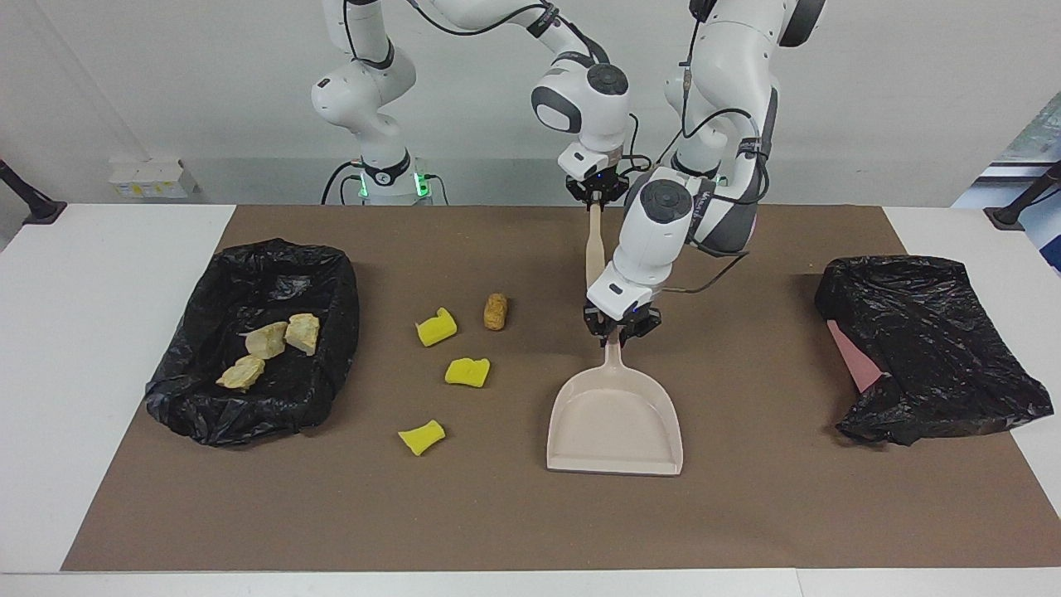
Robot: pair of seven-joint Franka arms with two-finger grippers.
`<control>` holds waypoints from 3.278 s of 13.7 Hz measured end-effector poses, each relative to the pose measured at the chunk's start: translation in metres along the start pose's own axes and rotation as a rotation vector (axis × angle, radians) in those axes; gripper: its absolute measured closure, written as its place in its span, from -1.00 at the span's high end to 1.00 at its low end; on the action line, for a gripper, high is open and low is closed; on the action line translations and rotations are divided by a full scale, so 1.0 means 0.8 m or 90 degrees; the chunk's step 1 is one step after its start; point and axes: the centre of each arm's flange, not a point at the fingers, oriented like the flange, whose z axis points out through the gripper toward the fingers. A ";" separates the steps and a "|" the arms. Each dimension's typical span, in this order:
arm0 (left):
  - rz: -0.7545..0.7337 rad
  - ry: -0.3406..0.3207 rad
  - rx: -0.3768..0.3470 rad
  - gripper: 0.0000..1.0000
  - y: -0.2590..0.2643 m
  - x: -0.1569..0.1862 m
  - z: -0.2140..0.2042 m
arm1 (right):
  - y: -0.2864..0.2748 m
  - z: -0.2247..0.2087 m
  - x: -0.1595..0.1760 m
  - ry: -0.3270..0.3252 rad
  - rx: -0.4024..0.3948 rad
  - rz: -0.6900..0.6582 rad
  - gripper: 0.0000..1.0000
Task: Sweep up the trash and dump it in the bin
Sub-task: 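Sweep the yellow sponges toward the dustpan with the right gripper's brush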
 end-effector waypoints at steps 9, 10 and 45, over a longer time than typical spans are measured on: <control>0.149 -0.014 0.024 -0.37 -0.086 0.046 -0.087 | 0.196 -0.060 0.042 0.062 -0.032 0.126 -0.47; 0.196 -0.034 0.028 -0.37 -0.089 0.041 -0.087 | 0.223 -0.062 0.052 0.055 -0.047 0.138 -0.47; 0.773 -0.086 -0.004 -0.37 -0.049 -0.141 -0.008 | 0.165 -0.086 0.258 -0.023 -0.108 -0.168 -0.47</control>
